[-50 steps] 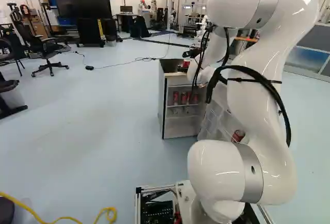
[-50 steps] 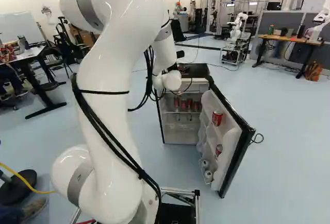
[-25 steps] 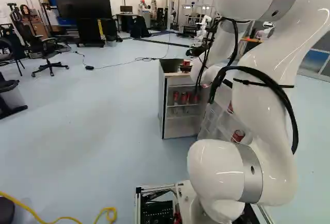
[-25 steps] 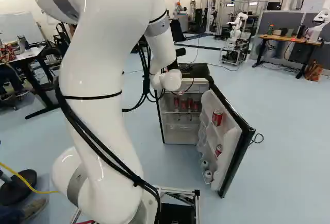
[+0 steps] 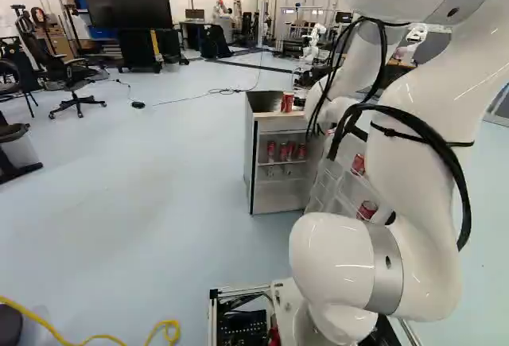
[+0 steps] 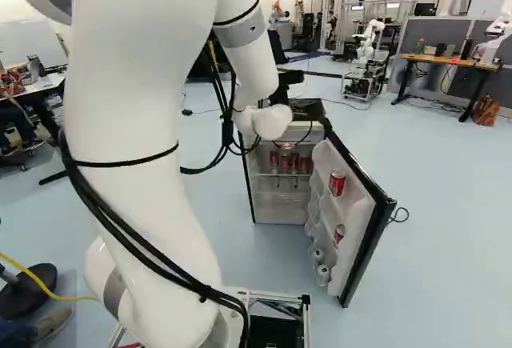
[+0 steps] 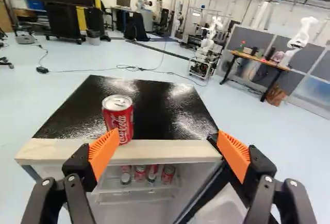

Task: Grab a drink from the fridge

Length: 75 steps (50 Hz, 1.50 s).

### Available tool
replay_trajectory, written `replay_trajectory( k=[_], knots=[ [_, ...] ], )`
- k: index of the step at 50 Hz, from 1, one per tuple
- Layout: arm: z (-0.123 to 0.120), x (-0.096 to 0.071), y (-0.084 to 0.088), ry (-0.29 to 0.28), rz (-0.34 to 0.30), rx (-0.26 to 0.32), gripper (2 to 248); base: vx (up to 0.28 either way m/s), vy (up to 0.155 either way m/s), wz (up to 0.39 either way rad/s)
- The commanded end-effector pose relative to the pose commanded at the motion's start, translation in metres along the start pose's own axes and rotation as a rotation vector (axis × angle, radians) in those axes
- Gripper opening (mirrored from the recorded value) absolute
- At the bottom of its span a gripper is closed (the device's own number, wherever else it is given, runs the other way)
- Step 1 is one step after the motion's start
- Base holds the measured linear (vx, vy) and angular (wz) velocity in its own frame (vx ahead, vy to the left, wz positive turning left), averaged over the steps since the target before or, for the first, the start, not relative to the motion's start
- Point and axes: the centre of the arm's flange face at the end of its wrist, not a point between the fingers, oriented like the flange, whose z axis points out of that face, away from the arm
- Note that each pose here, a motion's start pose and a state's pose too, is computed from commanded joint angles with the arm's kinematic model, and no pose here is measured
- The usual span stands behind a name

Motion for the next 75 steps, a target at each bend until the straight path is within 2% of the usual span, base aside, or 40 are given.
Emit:
replay_trajectory(
  k=[40, 75],
  knots=[
    [-0.029, 0.008, 0.077, -0.138, 0.185, -0.265, 247, 0.0, 0.0, 0.0],
    [-0.042, 0.013, 0.136, -0.301, 0.402, -0.43, 247, 0.0, 0.0, 0.0]
  ],
)
